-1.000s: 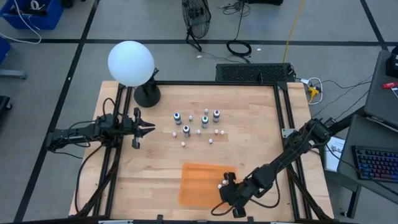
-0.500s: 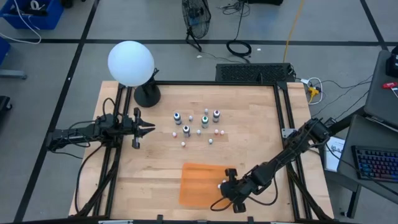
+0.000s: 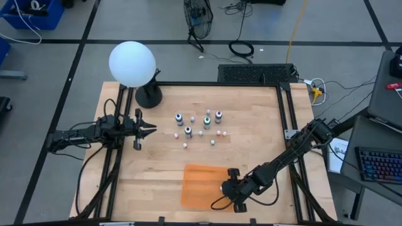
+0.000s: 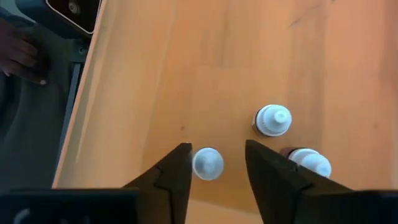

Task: Pick & Place food coloring
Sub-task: Put the small purple food coloring bottle into the orange container, then put the small orange food coloring bottle into the orange container

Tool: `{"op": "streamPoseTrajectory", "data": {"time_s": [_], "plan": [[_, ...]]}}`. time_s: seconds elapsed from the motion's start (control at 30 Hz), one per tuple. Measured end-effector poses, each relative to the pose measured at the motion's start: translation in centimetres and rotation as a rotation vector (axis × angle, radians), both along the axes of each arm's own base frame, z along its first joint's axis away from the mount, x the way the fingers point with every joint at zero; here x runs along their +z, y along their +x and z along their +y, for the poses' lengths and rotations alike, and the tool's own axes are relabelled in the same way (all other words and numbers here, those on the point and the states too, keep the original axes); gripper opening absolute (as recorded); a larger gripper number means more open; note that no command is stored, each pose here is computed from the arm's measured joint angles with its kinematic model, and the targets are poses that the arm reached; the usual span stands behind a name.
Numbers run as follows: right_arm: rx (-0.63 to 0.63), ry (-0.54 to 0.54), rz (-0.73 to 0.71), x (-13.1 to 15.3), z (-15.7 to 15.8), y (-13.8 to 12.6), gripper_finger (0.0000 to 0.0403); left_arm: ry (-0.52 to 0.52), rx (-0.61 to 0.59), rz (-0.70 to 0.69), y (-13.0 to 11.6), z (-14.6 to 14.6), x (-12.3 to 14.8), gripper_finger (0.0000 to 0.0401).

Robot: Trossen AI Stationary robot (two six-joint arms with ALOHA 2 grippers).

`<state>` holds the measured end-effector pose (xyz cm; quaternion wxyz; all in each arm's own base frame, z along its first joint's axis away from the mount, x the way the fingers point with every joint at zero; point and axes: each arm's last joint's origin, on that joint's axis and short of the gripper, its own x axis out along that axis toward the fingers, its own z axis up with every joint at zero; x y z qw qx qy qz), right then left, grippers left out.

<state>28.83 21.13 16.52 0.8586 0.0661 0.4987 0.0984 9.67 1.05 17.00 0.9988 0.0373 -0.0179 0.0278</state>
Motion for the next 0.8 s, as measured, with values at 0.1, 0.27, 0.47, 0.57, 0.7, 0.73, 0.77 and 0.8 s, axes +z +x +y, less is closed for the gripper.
{"op": "streamPoseTrajectory", "data": {"time_s": [0.1,0.27,0.47,0.57,0.7,0.73,0.77,0.8], "plan": [[0.000,0.005,-0.006,0.0,0.0,0.1,0.0144,0.000,0.000,0.000,0.0,0.0,0.0,0.0067],[-0.024,0.039,-0.024,0.6,0.1,0.1,0.0134,0.000,0.000,0.000,0.0,0.0,0.0,0.0067],[-0.027,0.104,-0.075,3.2,-0.4,-0.3,0.0127,0.000,0.000,0.000,0.0,0.0,0.0,0.0067],[-0.015,0.111,-0.121,5.0,-1.0,-0.7,0.0127,0.000,0.000,0.001,0.0,0.0,0.0,0.0067],[-0.083,0.052,-0.207,7.5,-3.3,-0.9,0.0127,0.000,0.000,0.001,0.0,0.0,0.0,0.0067],[-0.107,0.038,-0.205,7.9,-4.2,-0.9,0.0127,0.000,0.000,0.001,0.0,0.0,0.0,0.0067],[-0.132,0.029,-0.197,8.3,-5.2,-0.9,0.0127,0.000,0.000,0.001,0.0,0.0,0.0,0.0067],[-0.155,0.016,-0.186,8.6,-6.2,-0.9,0.0129,0.000,0.000,0.001,0.0,0.0,0.0,0.0067]]}}
